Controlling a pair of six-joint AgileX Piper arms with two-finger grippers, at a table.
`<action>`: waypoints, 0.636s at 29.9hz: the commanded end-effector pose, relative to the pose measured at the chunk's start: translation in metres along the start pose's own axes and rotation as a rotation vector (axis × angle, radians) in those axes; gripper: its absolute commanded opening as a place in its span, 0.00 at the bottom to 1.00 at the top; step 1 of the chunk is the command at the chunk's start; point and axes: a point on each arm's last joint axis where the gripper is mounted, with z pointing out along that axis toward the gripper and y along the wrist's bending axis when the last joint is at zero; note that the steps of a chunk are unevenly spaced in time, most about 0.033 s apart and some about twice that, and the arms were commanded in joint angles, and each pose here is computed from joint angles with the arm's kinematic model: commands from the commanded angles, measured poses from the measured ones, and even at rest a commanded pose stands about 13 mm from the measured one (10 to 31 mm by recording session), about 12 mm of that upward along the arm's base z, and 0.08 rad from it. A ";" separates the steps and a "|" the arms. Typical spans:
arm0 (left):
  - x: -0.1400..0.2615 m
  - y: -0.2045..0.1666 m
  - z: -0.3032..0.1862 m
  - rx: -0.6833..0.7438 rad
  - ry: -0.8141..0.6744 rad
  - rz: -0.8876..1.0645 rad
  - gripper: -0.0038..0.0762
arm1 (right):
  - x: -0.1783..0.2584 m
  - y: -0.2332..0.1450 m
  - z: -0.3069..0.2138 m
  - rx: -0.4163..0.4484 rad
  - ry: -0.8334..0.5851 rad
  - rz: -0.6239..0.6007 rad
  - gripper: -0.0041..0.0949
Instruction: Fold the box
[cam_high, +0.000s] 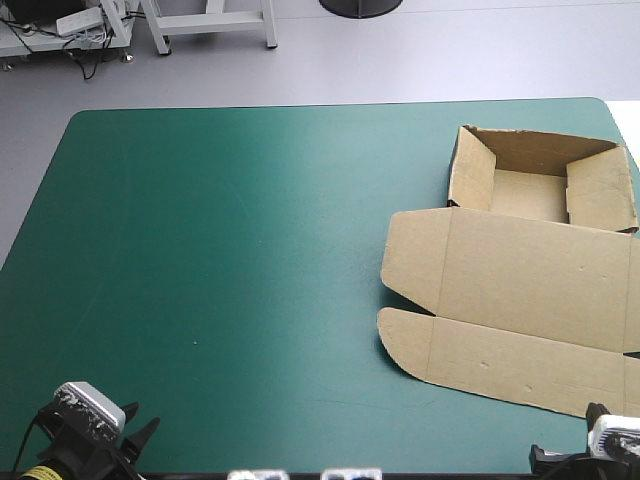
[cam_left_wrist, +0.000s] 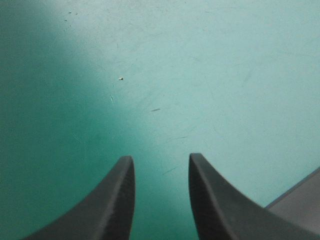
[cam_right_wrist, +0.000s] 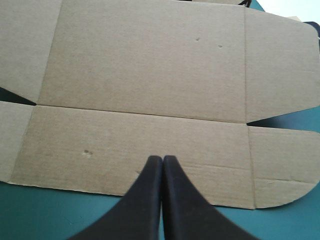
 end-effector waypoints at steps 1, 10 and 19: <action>-0.009 0.000 -0.005 0.006 -0.060 -0.002 0.36 | -0.008 0.001 0.004 -0.039 -0.087 -0.023 0.02; -0.008 0.000 -0.006 0.005 -0.059 -0.001 0.36 | 0.007 -0.002 0.024 -0.178 -0.024 -0.095 0.02; -0.008 0.000 -0.006 0.006 -0.055 -0.001 0.36 | 0.009 -0.002 0.031 -0.197 -0.027 -0.103 0.02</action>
